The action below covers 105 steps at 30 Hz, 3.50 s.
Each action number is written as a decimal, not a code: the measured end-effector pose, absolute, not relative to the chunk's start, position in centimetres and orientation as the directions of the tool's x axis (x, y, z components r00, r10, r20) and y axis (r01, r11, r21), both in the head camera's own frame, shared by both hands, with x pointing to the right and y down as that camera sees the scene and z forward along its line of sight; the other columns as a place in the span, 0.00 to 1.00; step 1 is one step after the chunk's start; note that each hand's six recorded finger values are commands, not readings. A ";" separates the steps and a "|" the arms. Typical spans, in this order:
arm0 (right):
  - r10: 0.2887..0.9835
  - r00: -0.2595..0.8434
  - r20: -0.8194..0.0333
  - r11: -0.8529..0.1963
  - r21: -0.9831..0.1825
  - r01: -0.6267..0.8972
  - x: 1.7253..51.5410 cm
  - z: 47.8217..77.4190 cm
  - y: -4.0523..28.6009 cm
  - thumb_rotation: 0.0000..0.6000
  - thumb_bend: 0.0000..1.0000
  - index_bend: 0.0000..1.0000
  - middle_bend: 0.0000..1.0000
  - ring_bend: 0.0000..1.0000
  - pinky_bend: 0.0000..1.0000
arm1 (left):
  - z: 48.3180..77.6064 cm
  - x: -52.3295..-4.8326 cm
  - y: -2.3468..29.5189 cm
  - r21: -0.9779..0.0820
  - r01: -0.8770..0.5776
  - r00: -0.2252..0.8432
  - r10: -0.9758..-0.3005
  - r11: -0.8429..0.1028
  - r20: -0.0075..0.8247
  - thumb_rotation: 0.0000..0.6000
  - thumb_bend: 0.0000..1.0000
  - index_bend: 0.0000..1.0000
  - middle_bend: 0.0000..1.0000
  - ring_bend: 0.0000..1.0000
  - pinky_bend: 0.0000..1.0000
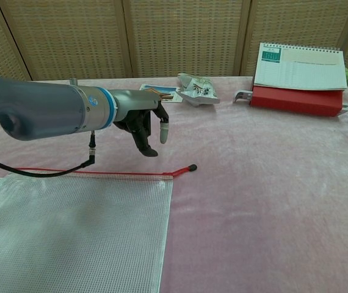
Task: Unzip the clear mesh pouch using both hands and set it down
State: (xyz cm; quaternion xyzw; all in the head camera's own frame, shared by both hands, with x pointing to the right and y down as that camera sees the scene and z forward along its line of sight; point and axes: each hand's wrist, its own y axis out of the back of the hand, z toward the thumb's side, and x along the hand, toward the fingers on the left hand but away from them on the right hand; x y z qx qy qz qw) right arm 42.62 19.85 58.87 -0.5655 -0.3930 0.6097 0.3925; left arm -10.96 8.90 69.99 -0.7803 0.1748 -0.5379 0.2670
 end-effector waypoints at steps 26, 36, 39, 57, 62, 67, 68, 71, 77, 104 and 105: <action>0.917 -0.069 -0.394 -0.396 -0.918 -0.018 43.4 59.1 19.7 1.00 0.00 0.00 0.00 0.00 0.00 | 74.1 -6.6 10.1 -0.533 0.038 0.317 -0.496 -0.845 0.808 1.00 0.34 0.46 1.00 0.89 0.98; 0.917 -0.067 -0.393 -0.394 -0.919 -0.007 43.5 58.9 19.6 1.00 0.00 0.00 0.00 0.00 0.00 | 74.5 -6.5 10.2 -0.530 0.055 0.304 -0.491 -0.846 0.816 1.00 0.34 0.50 1.00 0.89 0.98; 0.917 -0.067 -0.393 -0.394 -0.919 -0.003 43.6 58.9 19.6 1.00 0.00 0.00 0.00 0.00 0.00 | 74.7 -6.5 10.2 -0.531 0.055 0.301 -0.493 -0.845 0.816 1.00 0.34 0.50 1.00 0.89 0.98; 0.919 -0.060 -0.389 -0.389 -0.921 0.010 43.5 58.6 19.5 1.00 0.00 0.00 0.00 0.00 0.00 | 74.6 -6.2 10.5 -0.542 0.065 0.294 -0.503 -0.838 0.813 1.00 0.49 0.58 1.00 0.89 0.98; 0.920 -0.058 -0.387 -0.387 -0.922 0.017 43.6 58.4 19.5 1.00 0.00 0.00 0.00 0.00 0.00 | 74.6 -6.3 10.5 -0.543 0.070 0.286 -0.505 -0.837 0.815 1.00 0.53 0.58 1.00 0.89 0.98; 0.921 -0.057 -0.386 -0.385 -0.923 0.022 43.6 58.3 19.5 1.00 0.00 0.00 0.00 0.00 0.00 | 74.6 -6.4 10.5 -0.542 0.068 0.280 -0.506 -0.837 0.816 1.00 0.58 0.66 1.00 0.89 0.98; 0.921 -0.055 -0.386 -0.385 -0.923 0.022 43.5 58.3 19.5 1.00 0.00 0.00 0.00 0.00 0.00 | 74.5 -6.4 10.5 -0.543 0.064 0.282 -0.507 -0.837 0.815 1.00 0.60 0.69 1.00 0.89 0.98; 0.922 -0.053 -0.384 -0.384 -0.923 0.023 43.5 58.2 19.5 1.00 0.00 0.00 0.00 0.00 0.00 | 74.1 -6.4 10.3 -0.544 0.048 0.289 -0.509 -0.838 0.810 1.00 0.64 0.78 1.00 0.89 0.99; 0.922 -0.050 -0.383 -0.383 -0.924 0.023 43.4 58.2 19.6 1.00 0.00 0.00 0.00 0.00 0.00 | 72.7 -6.8 9.2 -0.552 -0.019 0.318 -0.528 -0.834 0.787 1.00 0.66 0.84 1.00 0.89 1.00; 0.844 0.163 -0.511 -0.530 -0.840 0.114 36.5 61.6 13.9 1.00 0.00 0.21 0.94 0.95 1.00 | 60.2 -12.7 1.4 -0.478 -0.462 0.489 -0.664 -0.747 0.565 1.00 0.70 0.85 1.00 0.92 1.00; 0.831 0.174 -0.528 -0.553 -0.818 0.159 35.9 61.8 13.5 1.00 0.00 0.21 0.95 0.96 1.00 | 60.0 -12.6 1.4 -0.472 -0.468 0.494 -0.664 -0.747 0.562 1.00 0.69 0.85 1.00 0.92 1.00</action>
